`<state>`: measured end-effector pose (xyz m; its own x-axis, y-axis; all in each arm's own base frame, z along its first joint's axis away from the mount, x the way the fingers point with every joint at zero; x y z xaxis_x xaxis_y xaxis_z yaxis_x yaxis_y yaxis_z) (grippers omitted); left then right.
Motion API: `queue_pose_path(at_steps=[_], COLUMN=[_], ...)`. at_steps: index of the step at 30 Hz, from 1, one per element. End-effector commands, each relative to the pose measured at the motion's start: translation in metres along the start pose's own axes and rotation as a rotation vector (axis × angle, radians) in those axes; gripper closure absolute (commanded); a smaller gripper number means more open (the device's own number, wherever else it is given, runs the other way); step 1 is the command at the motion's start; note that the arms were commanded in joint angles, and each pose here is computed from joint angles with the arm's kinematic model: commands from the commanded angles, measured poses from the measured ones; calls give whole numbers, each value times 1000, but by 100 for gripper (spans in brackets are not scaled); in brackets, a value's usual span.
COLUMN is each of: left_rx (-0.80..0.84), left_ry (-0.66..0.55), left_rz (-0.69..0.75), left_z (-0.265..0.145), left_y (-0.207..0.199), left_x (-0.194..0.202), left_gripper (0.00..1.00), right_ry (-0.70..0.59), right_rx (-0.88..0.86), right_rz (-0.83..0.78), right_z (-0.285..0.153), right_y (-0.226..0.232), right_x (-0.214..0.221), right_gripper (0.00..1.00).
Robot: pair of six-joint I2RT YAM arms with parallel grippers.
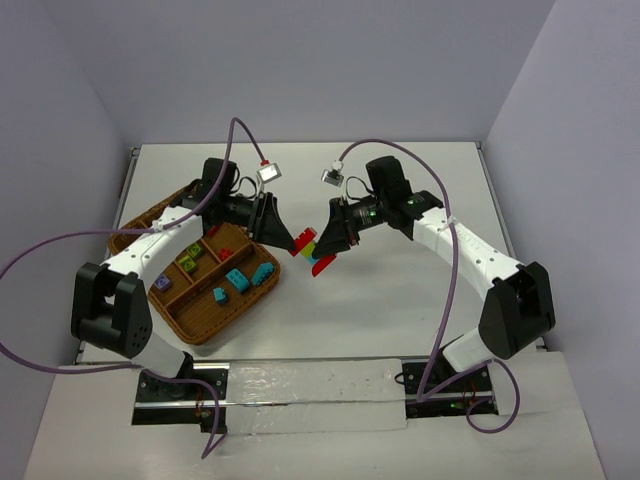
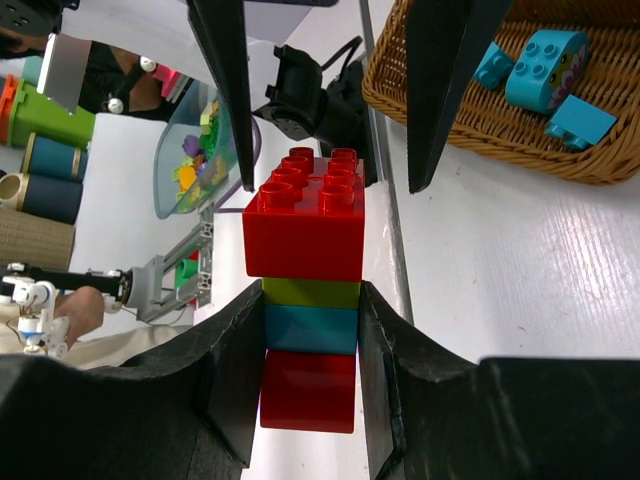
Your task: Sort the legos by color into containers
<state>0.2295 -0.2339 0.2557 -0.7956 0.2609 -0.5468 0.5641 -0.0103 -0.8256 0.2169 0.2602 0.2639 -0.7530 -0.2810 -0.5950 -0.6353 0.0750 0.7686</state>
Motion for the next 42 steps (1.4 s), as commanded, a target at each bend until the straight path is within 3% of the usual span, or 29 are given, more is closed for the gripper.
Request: queue_pose_path(at_steps=[1,5,11,18,21,25,27,42], left_rx=[81,89,101,104,105,99,81,-64], left_ry=[16,20,28,33,36,33,23,-170], left_rz=[97,111,122,142,138,141,152,153], left_z=[0,1,3,6,8,8,8,-28], left_y=[-17,-20,-25,-31,-31,-32,-31,-26], left_x=[-6,-7,-9,-12,-12,-13,-15,-34], left_gripper=[31,34,48,47,57,91,99,100], right_ry=[-20,-21,-21,-20,-18,-18,-19,-25], right_rx=[-25,-24,-24,-27,-28,-29,-24,-5], right_rz=[-80,-79,-76,-76,-71,-73,-69,-49], right_z=[-6,-6,-6,-5,-5,-5,-6,-11], right_y=[17,16,15,15,14,14,13,11], right_x=[-15,-15,-16,-17,-18,-17,-15,-3], right_gripper=[100,100,100,100,100,100,100,100])
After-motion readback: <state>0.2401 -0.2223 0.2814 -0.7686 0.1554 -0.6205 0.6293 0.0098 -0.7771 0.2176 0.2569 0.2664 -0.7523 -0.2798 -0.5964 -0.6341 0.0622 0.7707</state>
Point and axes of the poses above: each gripper's point midway between its finger pads, its own z axis out along the fingers, its own y axis along the line the jaws close on, x = y × z, the point moved 4 cm from there along -z, back along the fingers, and after that the axes turned 2 degrees about z, right-handed, at the moved point
